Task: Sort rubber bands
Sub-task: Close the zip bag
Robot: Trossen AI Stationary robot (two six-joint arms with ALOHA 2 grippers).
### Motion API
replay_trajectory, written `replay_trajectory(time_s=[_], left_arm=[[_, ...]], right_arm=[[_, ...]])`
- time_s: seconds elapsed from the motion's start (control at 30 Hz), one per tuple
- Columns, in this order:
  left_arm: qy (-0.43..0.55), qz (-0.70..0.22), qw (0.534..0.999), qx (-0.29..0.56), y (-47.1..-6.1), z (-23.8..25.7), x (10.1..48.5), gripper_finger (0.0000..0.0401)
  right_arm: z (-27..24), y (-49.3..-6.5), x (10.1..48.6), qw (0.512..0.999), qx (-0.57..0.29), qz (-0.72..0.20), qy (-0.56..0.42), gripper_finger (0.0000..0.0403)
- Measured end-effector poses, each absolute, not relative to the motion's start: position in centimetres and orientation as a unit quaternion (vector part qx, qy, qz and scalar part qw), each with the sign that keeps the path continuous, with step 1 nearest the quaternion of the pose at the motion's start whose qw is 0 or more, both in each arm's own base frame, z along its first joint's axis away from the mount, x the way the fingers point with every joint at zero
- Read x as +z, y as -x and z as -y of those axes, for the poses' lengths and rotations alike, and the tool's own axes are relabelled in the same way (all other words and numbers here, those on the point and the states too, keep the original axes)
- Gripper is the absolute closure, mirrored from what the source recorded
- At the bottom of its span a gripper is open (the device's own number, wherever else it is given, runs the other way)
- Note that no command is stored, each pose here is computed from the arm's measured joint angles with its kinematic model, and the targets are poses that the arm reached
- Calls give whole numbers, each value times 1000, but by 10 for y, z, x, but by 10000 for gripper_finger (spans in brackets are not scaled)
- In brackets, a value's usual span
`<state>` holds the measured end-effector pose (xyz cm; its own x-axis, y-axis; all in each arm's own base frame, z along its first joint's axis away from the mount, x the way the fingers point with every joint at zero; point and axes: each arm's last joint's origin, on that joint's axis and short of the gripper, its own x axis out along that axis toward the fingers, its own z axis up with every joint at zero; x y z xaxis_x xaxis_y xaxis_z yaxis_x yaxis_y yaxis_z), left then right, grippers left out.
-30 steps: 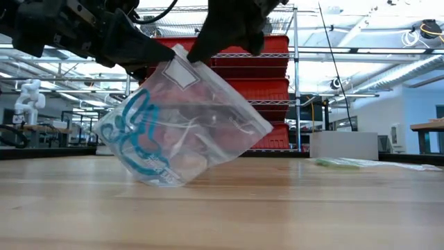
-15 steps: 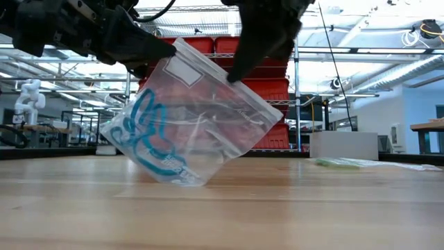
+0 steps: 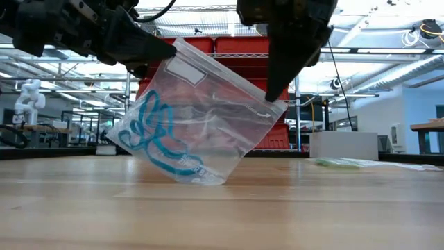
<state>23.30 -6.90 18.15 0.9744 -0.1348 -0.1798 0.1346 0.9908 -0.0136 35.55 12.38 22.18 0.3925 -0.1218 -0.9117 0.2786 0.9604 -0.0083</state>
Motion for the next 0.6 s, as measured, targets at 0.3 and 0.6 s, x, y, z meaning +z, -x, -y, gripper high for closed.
replay_trajectory(time_s=[0.3,0.6], left_arm=[[3,-107,993,-44,-232,67,178,401],[-10,-137,990,20,-231,63,172,401]], right_arm=[[-124,-350,220,817,-135,-556,-69,393],[-123,-347,218,807,-148,-567,-73,301]])
